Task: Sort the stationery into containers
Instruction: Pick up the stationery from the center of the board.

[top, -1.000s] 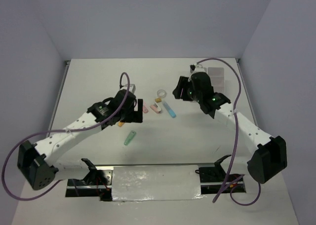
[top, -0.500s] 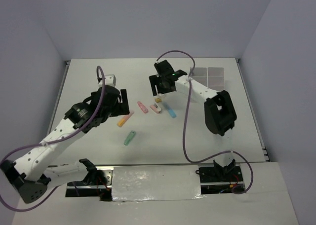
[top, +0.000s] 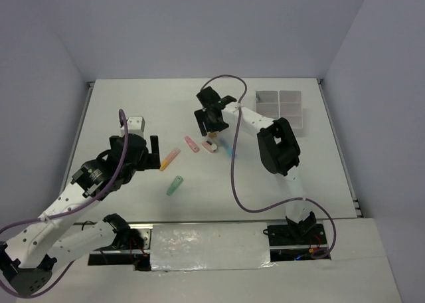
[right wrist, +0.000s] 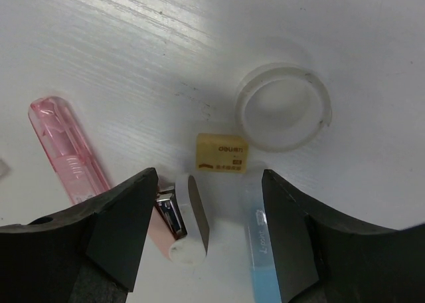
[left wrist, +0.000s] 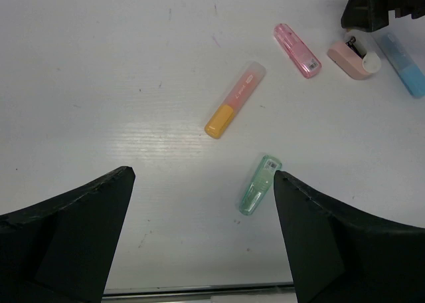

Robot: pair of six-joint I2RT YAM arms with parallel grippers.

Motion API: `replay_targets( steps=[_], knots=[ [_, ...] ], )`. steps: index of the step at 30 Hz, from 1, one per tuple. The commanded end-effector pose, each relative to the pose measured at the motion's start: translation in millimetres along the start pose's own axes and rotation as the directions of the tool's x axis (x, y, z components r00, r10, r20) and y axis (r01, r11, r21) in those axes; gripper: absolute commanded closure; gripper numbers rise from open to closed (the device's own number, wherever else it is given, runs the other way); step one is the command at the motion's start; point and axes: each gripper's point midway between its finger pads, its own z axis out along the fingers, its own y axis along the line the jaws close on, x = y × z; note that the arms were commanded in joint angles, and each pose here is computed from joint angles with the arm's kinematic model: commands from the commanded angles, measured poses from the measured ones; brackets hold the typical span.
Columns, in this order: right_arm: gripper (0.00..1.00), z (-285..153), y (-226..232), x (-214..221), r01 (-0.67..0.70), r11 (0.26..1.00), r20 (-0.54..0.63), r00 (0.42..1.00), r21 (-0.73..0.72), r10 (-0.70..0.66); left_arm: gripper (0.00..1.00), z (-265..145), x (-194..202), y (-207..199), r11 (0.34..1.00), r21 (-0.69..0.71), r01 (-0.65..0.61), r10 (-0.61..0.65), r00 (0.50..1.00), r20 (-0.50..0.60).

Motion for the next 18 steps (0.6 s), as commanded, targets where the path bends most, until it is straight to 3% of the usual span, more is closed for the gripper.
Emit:
replay_targets(
  steps=[1, 8, 11, 14, 15, 18],
  knots=[
    [0.28, 2, 7, -5, 0.004, 1.000, 0.002, 1.000, 0.010, -0.004, 0.01, 3, -9, -7, 1.000, 0.025, -0.010, 0.009, 1.000, 0.024],
    [0.30, 25, 3, 1, -0.018, 0.998, -0.019, 1.000, 0.052, 0.019, 0.01, 2, -9, -10, 0.999, 0.047, -0.016, 0.014, 1.000, 0.026],
    [0.38, 31, 3, 0, -0.018, 0.998, -0.027, 0.999, 0.057, 0.020, 0.01, 2, -9, -11, 0.999, 0.052, -0.014, 0.012, 1.000, 0.028],
    [0.51, 34, 4, -2, -0.029, 0.998, -0.025, 0.999, 0.059, 0.031, 0.01, 2, -9, -11, 0.998, 0.053, -0.017, 0.015, 0.999, 0.028],
    [0.59, 33, 4, -3, -0.032, 0.998, -0.018, 0.999, 0.060, 0.033, 0.01, 3, -8, -11, 0.998, 0.053, -0.018, 0.017, 1.000, 0.025],
    [0.68, 22, 12, -9, -0.044, 0.999, 0.008, 0.999, 0.013, 0.044, 0.01, 4, -7, -13, 0.998, 0.059, -0.025, 0.024, 1.000, 0.020]
  ],
)
